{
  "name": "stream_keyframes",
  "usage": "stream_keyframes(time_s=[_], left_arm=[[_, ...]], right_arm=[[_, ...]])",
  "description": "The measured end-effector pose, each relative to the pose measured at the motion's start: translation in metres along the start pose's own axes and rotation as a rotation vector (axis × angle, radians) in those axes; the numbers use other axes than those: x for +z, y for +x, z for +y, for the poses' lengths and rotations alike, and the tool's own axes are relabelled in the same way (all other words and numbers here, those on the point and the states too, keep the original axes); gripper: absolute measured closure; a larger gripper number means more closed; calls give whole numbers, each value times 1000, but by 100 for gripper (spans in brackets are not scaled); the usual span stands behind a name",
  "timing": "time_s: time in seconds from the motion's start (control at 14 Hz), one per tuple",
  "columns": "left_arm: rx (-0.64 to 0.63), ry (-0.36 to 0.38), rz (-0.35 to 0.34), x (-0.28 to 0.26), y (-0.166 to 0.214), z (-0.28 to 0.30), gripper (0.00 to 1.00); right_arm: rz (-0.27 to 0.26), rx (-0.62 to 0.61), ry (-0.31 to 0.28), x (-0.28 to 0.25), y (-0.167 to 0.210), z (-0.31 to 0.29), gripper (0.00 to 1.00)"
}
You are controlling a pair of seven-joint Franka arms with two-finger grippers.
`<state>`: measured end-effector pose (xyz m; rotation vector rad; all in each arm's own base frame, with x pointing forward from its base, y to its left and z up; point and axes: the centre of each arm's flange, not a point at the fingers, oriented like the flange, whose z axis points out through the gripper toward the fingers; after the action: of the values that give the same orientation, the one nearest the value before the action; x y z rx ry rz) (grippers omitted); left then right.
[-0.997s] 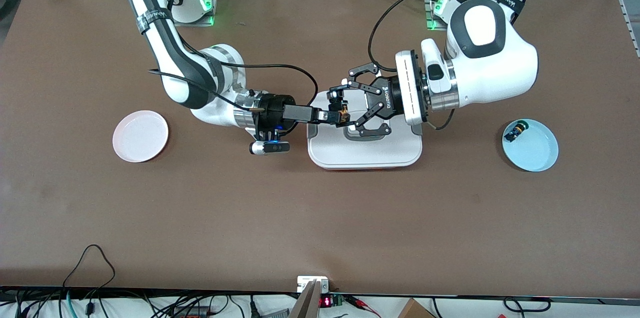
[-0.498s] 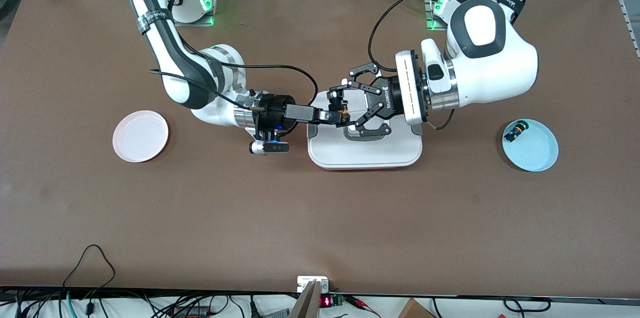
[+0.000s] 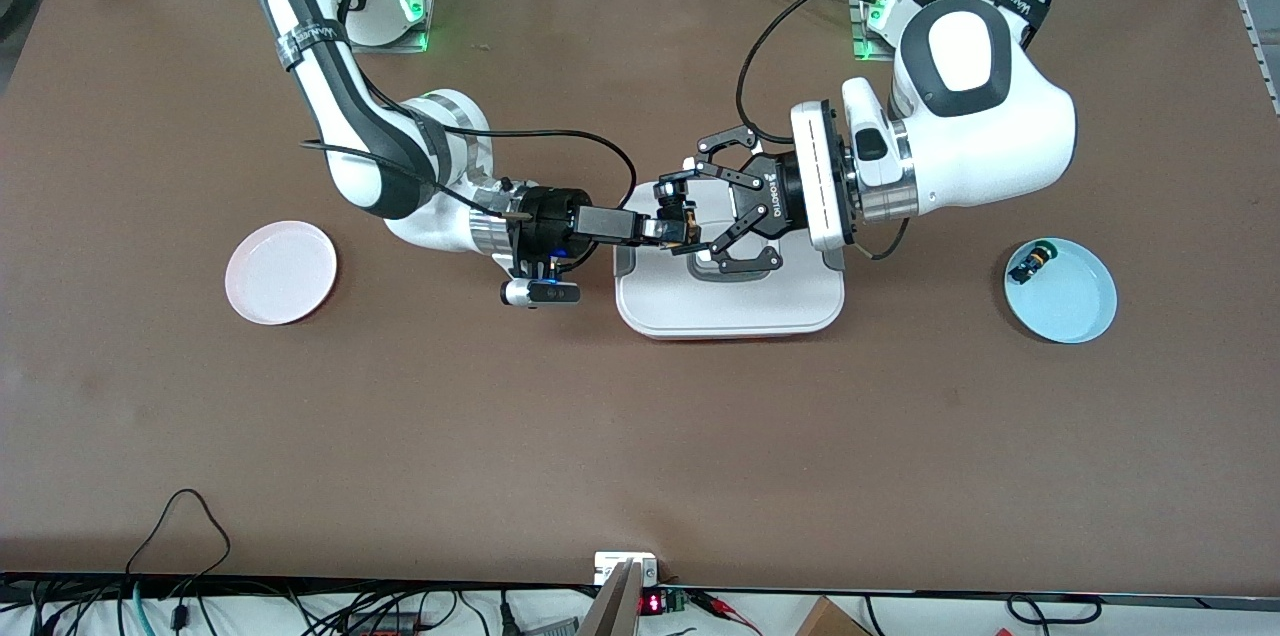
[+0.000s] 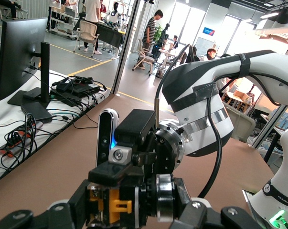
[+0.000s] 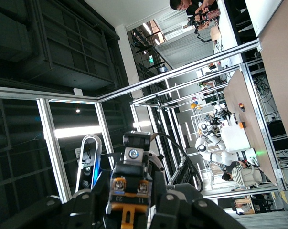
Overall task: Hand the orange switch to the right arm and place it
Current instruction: 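Close the right gripper on the orange switch beside the left gripper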
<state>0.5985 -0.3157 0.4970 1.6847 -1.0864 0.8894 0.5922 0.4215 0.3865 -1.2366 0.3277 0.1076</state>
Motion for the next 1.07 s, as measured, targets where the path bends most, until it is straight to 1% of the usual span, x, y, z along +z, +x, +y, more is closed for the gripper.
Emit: stream_keyframes(time_s=[0.5,0.57,0.64,0.71,0.78,1.07], left_arm=[[1,-1,2,0,1,1,28],[1,-1,2,0,1,1,28],[1,-4,2,1,1,2,28],[2,-8,0,3,1,3,28],[21,-12,-2,5,0,4,28],[23,-16,-7,7,-3,6,28]], right_arm=[[-5,-8,2,0,-3,-4,59],[-9,-18,4,-1,-4,-3,59],[-17,-32,8,-2,-5,-2,62],[-27,-38,14,-5,-5,0,62],[-36,-30,23,-7,-5,2,64],[-43,-27,26,-10,-5,5,64]])
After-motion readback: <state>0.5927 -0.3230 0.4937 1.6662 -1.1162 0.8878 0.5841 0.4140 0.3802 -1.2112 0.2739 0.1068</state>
